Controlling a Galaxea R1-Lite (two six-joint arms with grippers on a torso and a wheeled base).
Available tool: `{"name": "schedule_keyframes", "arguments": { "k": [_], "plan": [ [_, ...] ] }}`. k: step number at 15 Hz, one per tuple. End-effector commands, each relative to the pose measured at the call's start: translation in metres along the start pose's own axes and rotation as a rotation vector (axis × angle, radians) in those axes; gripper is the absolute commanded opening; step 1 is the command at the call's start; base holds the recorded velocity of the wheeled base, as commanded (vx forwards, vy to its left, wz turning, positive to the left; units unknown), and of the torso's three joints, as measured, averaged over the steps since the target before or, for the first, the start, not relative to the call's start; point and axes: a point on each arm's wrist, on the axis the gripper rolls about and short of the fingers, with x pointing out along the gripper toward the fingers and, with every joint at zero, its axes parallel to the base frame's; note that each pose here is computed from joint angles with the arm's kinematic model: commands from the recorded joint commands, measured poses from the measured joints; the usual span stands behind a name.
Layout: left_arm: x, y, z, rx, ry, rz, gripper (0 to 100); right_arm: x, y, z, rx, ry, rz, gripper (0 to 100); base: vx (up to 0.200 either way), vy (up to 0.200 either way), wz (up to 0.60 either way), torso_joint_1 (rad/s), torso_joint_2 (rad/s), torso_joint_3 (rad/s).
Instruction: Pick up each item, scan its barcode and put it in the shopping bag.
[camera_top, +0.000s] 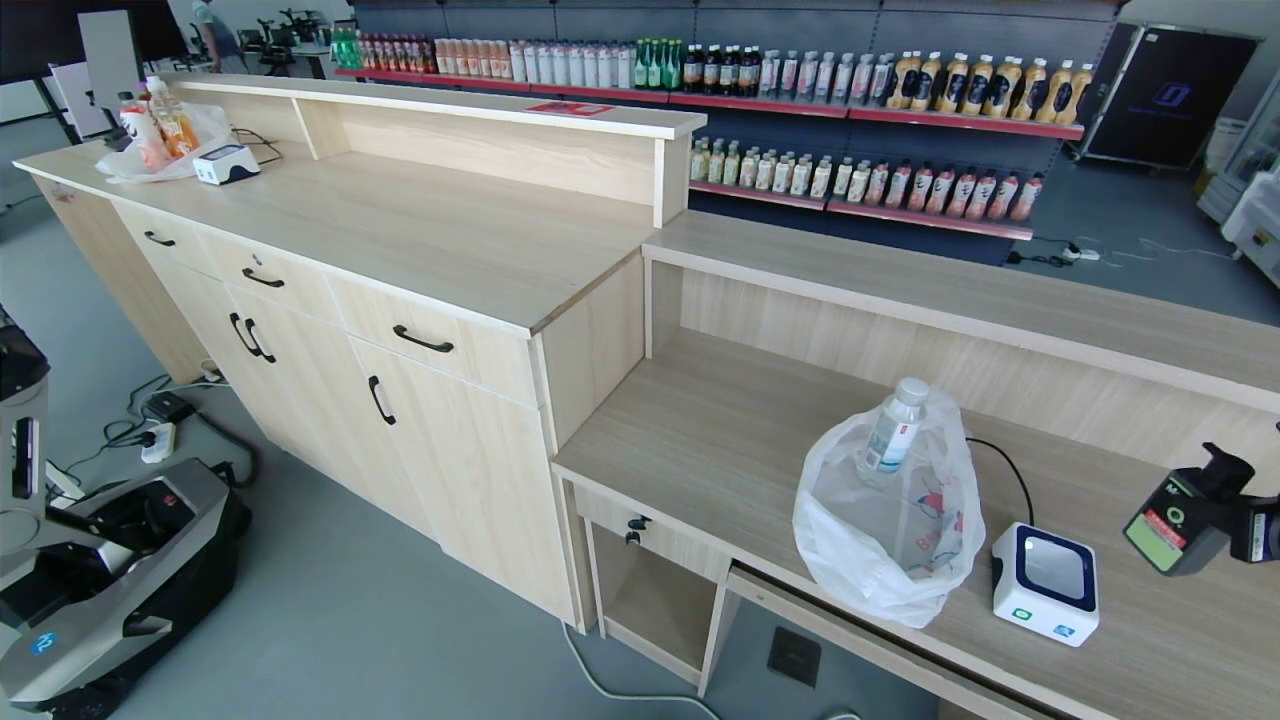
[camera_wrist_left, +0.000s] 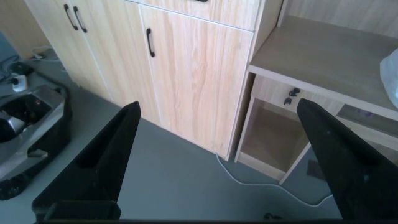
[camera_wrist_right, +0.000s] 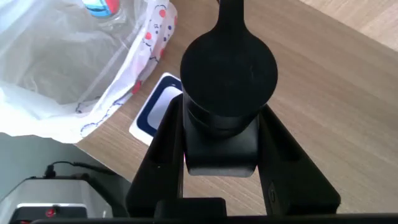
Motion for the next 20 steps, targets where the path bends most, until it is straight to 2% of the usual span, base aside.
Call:
{"name": "schedule_keyframes", "arguments": {
  "k": [1, 5, 7, 11, 13, 14, 17, 20],
  "plan": [
    [0.0, 0.0, 0.0, 0.0, 0.0, 0.001, 100, -0.034, 0.008, 0.019, -0.167, -0.004, -0.152, 0, 0.0, 0.0, 0.0, 0.0, 0.0, 0.0],
    [0.0, 0.0, 0.0, 0.0, 0.0, 0.001, 100, -0.064, 0.013, 0.021, -0.363, -0.01, -0.225, 0, 0.0, 0.0, 0.0, 0.0, 0.0, 0.0],
    [0.0, 0.0, 0.0, 0.0, 0.0, 0.001, 100, -0.066, 0.016, 0.021, -0.376, -0.044, -0.167, 0, 0.0, 0.0, 0.0, 0.0, 0.0, 0.0],
    [0.0, 0.0, 0.0, 0.0, 0.0, 0.001, 100, -0.061, 0.022, 0.021, -0.454, -0.066, -0.108, 0, 0.0, 0.0, 0.6, -0.004, 0.0, 0.001],
    [0.0, 0.0, 0.0, 0.0, 0.0, 0.001, 100, -0.054, 0.024, 0.017, -0.442, -0.11, -0.005, 0, 0.0, 0.0, 0.6, 0.01, 0.0, -0.002],
    [0.0, 0.0, 0.0, 0.0, 0.0, 0.001, 100, -0.04, 0.022, 0.004, -0.413, -0.132, 0.111, 0, 0.0, 0.0, 0.0, 0.0, 0.0, 0.0],
    [0.0, 0.0, 0.0, 0.0, 0.0, 0.001, 100, -0.01, 0.02, -0.021, -0.493, -0.101, 0.203, 0, 0.0, 0.0, 0.0, 0.0, 0.0, 0.0],
    [0.0, 0.0, 0.0, 0.0, 0.0, 0.001, 100, 0.02, 0.028, -0.043, -0.441, -0.072, 0.323, 0, 0.0, 0.0, 0.0, 0.0, 0.0, 0.0]
  ]
}}
